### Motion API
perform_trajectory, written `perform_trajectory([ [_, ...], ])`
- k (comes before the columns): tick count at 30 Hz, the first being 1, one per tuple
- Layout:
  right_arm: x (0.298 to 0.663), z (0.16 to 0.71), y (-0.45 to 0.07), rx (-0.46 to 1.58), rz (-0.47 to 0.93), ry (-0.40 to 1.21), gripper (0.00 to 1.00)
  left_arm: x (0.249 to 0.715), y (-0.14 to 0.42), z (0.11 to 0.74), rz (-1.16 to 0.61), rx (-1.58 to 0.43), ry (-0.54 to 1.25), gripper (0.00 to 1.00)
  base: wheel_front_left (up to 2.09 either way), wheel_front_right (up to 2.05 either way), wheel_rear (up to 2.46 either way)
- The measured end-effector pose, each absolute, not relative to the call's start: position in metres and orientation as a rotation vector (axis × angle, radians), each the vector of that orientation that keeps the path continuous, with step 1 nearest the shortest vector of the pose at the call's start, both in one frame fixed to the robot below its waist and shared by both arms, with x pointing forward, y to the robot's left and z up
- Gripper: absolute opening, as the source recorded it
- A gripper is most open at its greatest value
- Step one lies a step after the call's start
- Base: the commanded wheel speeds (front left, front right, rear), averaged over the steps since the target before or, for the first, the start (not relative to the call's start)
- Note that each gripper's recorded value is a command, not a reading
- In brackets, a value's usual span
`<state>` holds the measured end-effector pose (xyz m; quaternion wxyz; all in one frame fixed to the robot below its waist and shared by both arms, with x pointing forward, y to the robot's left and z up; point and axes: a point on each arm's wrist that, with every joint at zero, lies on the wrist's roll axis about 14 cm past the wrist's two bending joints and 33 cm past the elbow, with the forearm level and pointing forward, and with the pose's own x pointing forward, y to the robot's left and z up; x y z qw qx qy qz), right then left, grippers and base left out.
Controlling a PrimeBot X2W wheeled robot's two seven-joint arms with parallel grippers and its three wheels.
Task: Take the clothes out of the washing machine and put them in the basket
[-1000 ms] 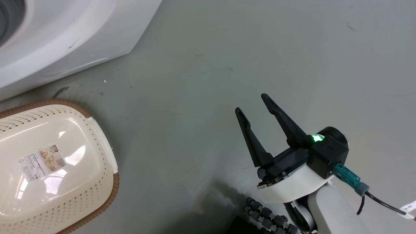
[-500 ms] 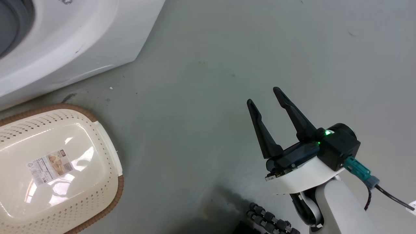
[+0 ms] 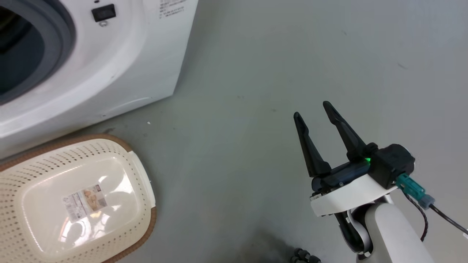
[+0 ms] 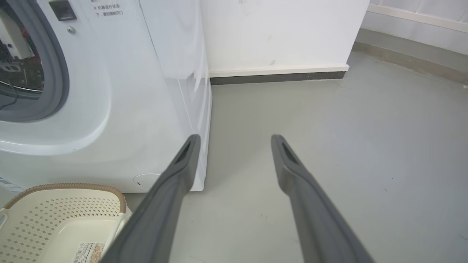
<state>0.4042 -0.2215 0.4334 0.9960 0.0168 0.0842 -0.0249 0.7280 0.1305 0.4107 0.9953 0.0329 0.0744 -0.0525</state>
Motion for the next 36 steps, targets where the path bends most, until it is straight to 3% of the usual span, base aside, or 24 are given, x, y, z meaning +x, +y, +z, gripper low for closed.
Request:
perform_trajectory([
  [10, 0.386, 0.456, -0.223, 0.040, -0.063, 0.135, 1.00, 0.667, 0.132, 0.423, -0.106, -0.004, 0.145, 0.00, 0.00, 0.00, 0.00],
  [36, 0.341, 0.516, -0.187, 0.061, 0.031, 0.014, 1.00, 0.509, 0.163, 0.543, -0.109, -0.091, -0.138, 0.00, 0.00, 0.00, 0.00],
])
